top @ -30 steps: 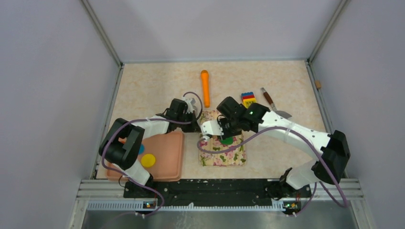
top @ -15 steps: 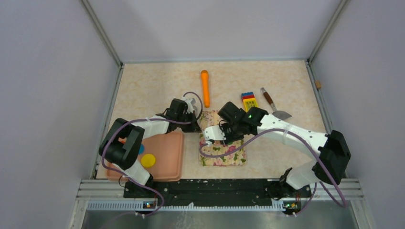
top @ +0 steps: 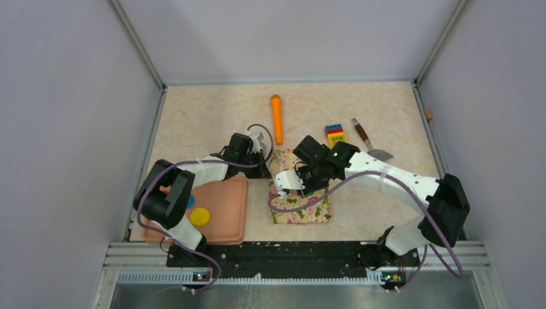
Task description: Roll out the dumpling wrappers from the dough
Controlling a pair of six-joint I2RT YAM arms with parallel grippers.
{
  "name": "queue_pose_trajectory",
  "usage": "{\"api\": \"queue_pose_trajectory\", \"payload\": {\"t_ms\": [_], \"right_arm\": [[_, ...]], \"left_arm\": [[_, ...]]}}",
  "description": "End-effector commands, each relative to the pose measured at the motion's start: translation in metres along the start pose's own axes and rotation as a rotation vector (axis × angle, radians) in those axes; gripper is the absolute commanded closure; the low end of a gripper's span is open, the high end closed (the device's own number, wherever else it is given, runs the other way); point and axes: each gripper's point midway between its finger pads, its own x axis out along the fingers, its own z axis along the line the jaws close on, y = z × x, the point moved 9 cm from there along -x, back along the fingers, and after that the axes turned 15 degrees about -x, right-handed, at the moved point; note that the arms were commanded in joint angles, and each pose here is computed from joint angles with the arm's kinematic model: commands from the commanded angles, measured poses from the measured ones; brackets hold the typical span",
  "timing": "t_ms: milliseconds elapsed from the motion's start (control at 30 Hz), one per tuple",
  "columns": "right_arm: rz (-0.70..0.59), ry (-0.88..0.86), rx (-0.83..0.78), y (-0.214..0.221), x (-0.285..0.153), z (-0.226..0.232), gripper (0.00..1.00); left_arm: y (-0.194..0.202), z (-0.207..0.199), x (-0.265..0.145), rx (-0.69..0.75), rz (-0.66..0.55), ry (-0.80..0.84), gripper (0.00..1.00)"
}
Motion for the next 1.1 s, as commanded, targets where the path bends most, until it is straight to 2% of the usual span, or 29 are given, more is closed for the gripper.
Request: {"api": "queue_pose_trajectory", "payload": {"t_ms": [0,1067], "right_arm": [[-0.125,-0.443,0.098,-0.009,0.016,0.059,1.00],[-0.153,-0.556,0.170,-0.014,0.006,0.076,1.00]], "left_arm": [[-0.007,0.007,-0.001,0.038,-0.054,-0.055,1.00],[-0.005,0.011,-0.001,0.039,-0.061,-0.077,1.00]]}}
